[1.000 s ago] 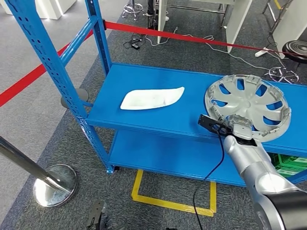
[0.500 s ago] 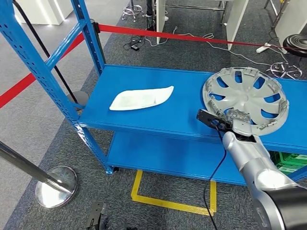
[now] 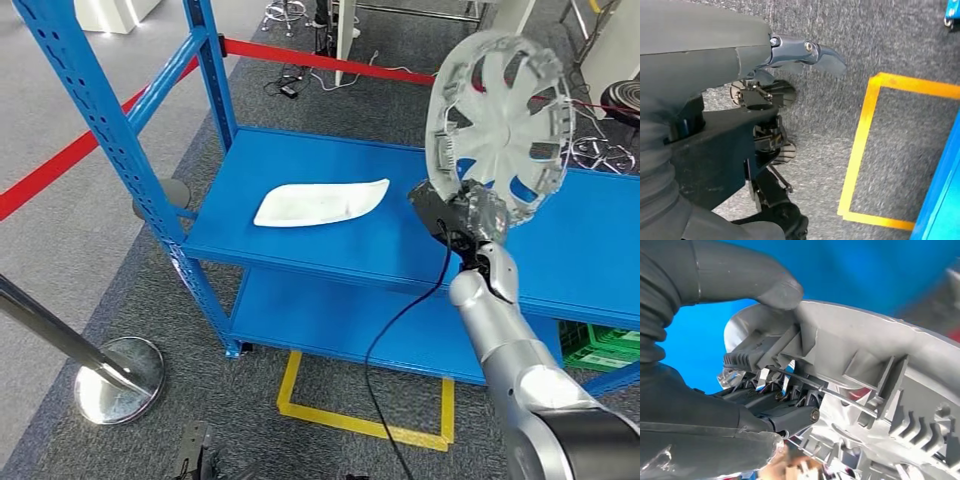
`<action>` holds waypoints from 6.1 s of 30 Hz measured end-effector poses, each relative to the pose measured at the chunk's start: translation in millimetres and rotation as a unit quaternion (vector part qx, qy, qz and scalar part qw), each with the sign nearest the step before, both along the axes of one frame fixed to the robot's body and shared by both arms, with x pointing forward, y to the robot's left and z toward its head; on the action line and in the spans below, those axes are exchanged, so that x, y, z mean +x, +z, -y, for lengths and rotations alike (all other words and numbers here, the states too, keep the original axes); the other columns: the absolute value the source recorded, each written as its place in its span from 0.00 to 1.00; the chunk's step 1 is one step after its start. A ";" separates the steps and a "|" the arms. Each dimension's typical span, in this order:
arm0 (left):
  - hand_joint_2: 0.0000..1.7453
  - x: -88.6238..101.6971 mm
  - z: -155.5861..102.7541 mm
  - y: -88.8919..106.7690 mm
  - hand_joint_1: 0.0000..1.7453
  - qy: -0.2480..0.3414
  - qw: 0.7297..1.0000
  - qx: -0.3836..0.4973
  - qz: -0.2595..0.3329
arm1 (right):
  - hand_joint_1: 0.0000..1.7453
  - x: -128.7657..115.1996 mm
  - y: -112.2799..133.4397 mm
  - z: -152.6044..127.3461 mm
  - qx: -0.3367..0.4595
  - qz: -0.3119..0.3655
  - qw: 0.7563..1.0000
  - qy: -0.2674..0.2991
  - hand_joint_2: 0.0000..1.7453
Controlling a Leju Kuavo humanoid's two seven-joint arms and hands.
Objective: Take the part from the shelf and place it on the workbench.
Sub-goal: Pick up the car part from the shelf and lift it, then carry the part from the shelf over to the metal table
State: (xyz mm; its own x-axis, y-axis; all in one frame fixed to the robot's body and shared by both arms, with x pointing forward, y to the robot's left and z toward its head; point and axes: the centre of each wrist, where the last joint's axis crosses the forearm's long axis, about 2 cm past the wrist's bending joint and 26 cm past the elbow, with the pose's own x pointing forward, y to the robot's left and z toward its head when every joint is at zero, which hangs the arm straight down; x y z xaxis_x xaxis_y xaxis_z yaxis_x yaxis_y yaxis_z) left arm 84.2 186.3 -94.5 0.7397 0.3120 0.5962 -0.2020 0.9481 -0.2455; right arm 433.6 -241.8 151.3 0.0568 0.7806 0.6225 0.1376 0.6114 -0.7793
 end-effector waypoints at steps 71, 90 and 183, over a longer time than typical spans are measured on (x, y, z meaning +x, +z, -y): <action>1.00 -19.5 -3.8 -4.2 0.00 0.080 0.996 -0.031 -0.028 | 1.00 -212.5 50.5 -101.3 0.277 0.402 0.826 0.283 1.00; 1.00 -23.0 -5.8 -4.9 0.00 0.091 0.993 -0.072 -0.025 | 1.00 -229.5 48.4 -106.7 0.312 0.398 0.810 0.296 1.00; 1.00 -26.0 -7.3 -5.8 0.00 0.060 0.995 -0.042 -0.063 | 1.00 -236.8 34.5 -108.4 0.347 0.367 0.818 0.275 1.00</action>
State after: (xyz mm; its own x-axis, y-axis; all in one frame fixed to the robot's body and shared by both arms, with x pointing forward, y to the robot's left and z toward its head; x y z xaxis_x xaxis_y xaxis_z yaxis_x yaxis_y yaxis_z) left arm 58.3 193.6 -100.3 0.7608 0.4479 0.4697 -0.3468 0.8923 -0.2890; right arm 196.8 -133.5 185.8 -0.7721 0.0066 0.6354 -0.0320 0.9983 -0.0492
